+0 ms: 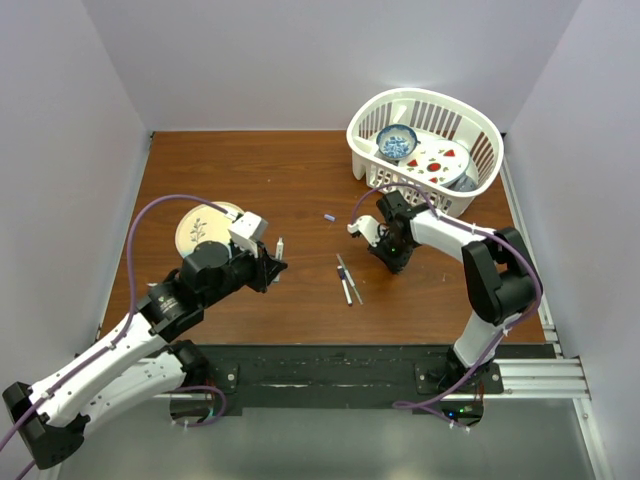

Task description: Insert the pens into the pen caps

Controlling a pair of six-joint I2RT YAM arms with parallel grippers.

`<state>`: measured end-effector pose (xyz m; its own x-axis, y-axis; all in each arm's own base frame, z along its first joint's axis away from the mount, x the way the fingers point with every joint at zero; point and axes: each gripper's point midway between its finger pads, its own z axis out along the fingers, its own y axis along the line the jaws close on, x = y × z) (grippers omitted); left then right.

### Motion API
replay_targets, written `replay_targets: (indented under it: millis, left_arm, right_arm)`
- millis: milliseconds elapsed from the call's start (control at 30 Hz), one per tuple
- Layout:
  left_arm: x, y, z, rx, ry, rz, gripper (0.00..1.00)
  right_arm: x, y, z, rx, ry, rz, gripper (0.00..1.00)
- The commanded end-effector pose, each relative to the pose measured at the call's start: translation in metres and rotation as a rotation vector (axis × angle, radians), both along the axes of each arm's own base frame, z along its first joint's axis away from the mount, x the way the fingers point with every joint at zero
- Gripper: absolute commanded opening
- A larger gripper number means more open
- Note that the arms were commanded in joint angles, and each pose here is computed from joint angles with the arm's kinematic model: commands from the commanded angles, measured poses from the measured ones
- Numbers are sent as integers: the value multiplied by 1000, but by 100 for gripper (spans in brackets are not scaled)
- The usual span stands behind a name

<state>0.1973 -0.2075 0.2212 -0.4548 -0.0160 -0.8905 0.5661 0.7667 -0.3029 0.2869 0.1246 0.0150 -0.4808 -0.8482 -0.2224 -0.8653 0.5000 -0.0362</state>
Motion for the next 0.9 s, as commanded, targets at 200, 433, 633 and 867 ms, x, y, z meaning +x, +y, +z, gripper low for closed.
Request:
replay_targets:
  millis: [200, 433, 633, 867]
  left_arm:
    - [-1, -23, 17, -78, -22, -89, 0]
    - [0, -54, 15, -158, 22, -184, 0]
    - [-5, -70, 2, -243, 58, -233, 0]
    - [-12, -85, -19, -320, 132, -287, 0]
  right_arm:
    - [19, 17, 23, 66, -110, -267, 0]
    - [38, 37, 68, 227, -223, -541, 0]
    - [36, 74, 127, 583, -249, -660, 0]
    - [15, 116, 204, 1030, -240, -697, 0]
